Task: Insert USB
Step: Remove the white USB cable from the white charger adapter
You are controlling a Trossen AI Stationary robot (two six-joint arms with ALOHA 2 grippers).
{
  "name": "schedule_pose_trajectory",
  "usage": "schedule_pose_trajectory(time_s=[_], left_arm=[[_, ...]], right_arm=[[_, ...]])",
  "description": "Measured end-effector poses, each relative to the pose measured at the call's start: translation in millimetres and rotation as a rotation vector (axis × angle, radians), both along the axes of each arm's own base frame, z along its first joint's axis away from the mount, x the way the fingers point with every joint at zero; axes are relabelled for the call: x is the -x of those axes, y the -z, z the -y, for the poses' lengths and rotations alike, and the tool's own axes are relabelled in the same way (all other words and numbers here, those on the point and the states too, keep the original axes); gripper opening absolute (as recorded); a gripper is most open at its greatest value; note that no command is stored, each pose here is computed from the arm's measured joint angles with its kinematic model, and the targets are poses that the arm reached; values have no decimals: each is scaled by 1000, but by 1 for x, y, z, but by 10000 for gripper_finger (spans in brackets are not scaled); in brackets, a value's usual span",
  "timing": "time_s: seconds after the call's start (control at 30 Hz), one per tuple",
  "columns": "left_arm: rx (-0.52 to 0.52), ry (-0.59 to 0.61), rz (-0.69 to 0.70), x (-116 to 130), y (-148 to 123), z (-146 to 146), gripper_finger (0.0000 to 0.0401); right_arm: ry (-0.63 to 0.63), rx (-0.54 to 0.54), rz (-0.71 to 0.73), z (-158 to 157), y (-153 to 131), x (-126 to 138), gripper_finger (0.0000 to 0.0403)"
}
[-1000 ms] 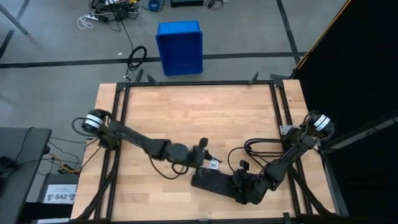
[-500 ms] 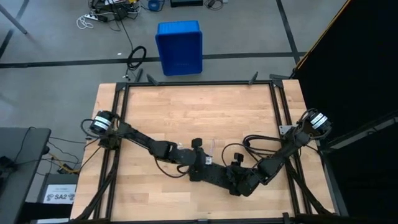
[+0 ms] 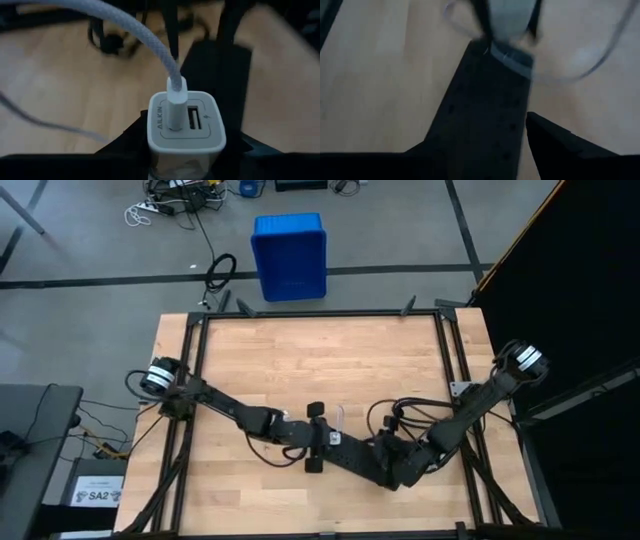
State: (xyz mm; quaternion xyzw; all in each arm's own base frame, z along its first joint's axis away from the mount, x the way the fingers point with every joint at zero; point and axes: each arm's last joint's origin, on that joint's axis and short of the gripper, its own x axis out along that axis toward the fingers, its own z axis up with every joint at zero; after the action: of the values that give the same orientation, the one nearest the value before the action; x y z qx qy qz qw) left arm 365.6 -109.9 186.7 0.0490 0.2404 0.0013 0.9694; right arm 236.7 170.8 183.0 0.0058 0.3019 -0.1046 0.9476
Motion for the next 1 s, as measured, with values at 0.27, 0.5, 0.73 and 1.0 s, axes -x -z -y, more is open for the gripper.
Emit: schedule_pose_trajectory(time_s=[0.27, 0.5, 0.73, 1.0], left_arm=[[6, 0, 19, -1, -3, 0, 126], [5, -1, 17, -1, -3, 1, 126], [7, -2, 26, -1, -4, 0, 126], [5, -5, 13, 0, -2, 0, 126]], right_arm=[[67, 12, 143, 12, -9, -24, 169], [31, 70, 209, 20, -17, -38, 160], [-20, 11, 244, 30, -22, -49, 160], [-82, -36, 248, 40, -6, -71, 151]])
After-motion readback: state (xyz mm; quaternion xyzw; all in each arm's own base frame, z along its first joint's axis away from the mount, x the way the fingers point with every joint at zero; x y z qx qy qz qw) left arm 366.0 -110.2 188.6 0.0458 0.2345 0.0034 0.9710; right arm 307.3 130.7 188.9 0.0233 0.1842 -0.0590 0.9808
